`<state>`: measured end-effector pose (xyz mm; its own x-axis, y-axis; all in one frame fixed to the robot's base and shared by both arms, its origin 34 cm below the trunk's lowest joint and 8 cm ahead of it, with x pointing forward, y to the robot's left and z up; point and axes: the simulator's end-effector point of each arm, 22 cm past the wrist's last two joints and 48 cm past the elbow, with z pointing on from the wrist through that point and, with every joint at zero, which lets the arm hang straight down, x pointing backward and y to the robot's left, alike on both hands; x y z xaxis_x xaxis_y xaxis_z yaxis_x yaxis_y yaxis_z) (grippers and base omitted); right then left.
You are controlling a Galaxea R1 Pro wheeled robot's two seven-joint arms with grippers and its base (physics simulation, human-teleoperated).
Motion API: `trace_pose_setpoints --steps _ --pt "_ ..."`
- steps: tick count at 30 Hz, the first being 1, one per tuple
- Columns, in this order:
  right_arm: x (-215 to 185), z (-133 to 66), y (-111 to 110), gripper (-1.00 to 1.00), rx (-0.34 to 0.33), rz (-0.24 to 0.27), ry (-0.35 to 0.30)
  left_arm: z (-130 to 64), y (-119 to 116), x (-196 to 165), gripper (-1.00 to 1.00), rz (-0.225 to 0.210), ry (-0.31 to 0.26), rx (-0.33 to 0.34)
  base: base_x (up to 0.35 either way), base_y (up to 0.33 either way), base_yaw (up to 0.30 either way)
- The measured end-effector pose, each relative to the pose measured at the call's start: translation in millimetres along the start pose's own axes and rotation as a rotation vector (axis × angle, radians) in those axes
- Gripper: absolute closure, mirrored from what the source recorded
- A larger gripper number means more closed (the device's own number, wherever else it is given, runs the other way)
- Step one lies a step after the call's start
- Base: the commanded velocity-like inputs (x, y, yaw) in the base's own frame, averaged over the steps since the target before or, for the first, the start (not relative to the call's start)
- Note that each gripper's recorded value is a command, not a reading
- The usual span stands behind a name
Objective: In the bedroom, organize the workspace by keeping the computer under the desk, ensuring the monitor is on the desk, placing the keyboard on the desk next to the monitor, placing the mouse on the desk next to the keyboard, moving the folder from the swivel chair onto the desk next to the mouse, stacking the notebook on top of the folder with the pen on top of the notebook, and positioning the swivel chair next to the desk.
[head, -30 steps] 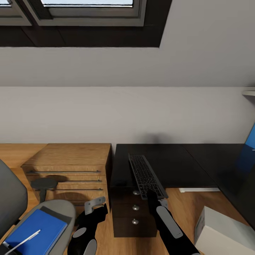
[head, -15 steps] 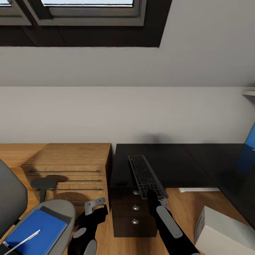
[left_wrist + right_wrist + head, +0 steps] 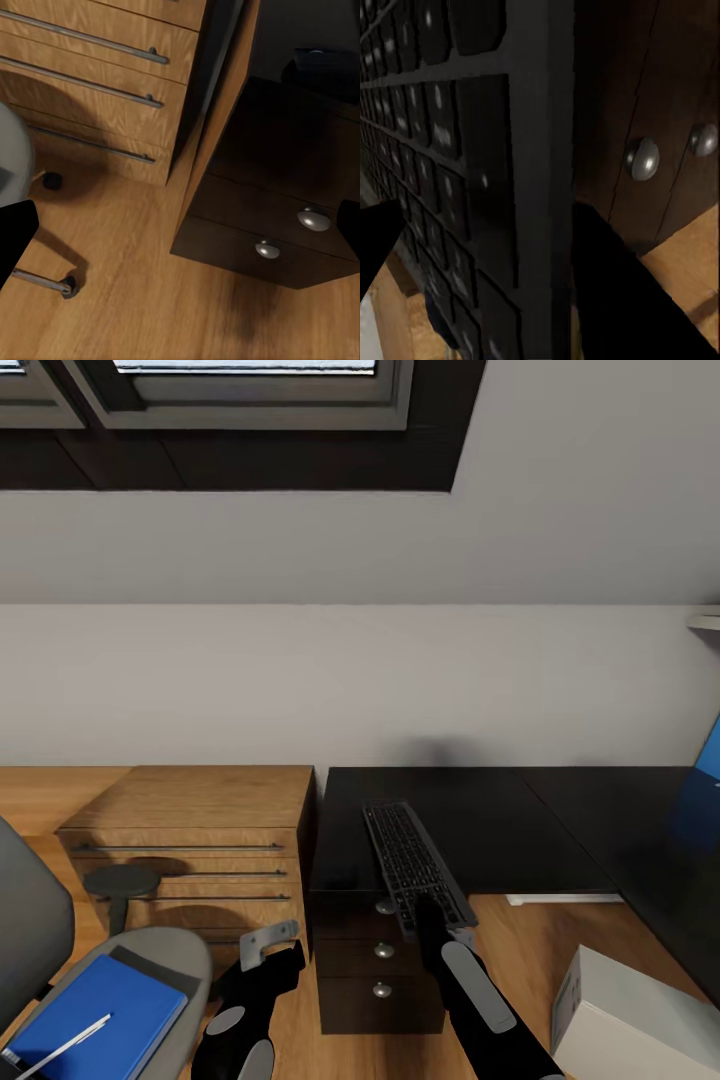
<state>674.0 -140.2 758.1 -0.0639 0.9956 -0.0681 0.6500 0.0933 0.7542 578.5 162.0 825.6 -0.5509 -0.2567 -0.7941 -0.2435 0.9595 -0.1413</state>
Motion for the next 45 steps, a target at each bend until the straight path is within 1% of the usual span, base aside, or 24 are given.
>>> trace_pose_setpoints --steps 10,15,21,38,40,42,43,45 --pt "-1.0 0.2 -0.5 -1.0 0.002 0.002 0.0 0.1 0.0 0.5 -1.0 0.0 0.001 0.0 0.0 0.0 0.0" --pt "-1.1 0.2 0.2 -1.0 -0.001 0.001 -0.001 0.9 -2.3 5.3 -1.0 0.009 0.01 0.003 -0.025 0.0 0.0" --pt "-1.0 0.7 0.4 -1.0 -0.002 0.001 0.0 -0.4 -9.2 7.9 -1.0 0.02 0.013 0.017 -0.278 0.0 0.0" --pt "1.0 1.2 -2.5 -1.0 0.004 -0.002 0.003 -0.4 -9.7 8.9 -1.0 0.023 0.014 0.017 -0.317 -0.004 0.0" --pt "0.2 3.8 -13.3 -1.0 0.027 -0.008 0.0 1.4 -8.1 13.6 -1.0 0.029 0.024 0.012 -0.266 -0.079 0.0" --pt "-0.1 5.1 -19.1 -1.0 0.04 -0.011 -0.001 1.9 -7.7 15.1 -1.0 0.031 0.027 0.01 -0.221 -0.068 0.0" --pt "-3.2 7.5 -30.0 -1.0 0.062 -0.02 -0.007 2.5 -7.3 17.0 -1.0 0.033 0.031 0.009 -0.15 -0.038 0.0" --pt "-12.0 9.8 -38.7 -1.0 0.079 -0.03 -0.02 2.5 -7.3 17.7 -1.0 0.035 0.032 0.009 -0.087 -0.022 0.0"
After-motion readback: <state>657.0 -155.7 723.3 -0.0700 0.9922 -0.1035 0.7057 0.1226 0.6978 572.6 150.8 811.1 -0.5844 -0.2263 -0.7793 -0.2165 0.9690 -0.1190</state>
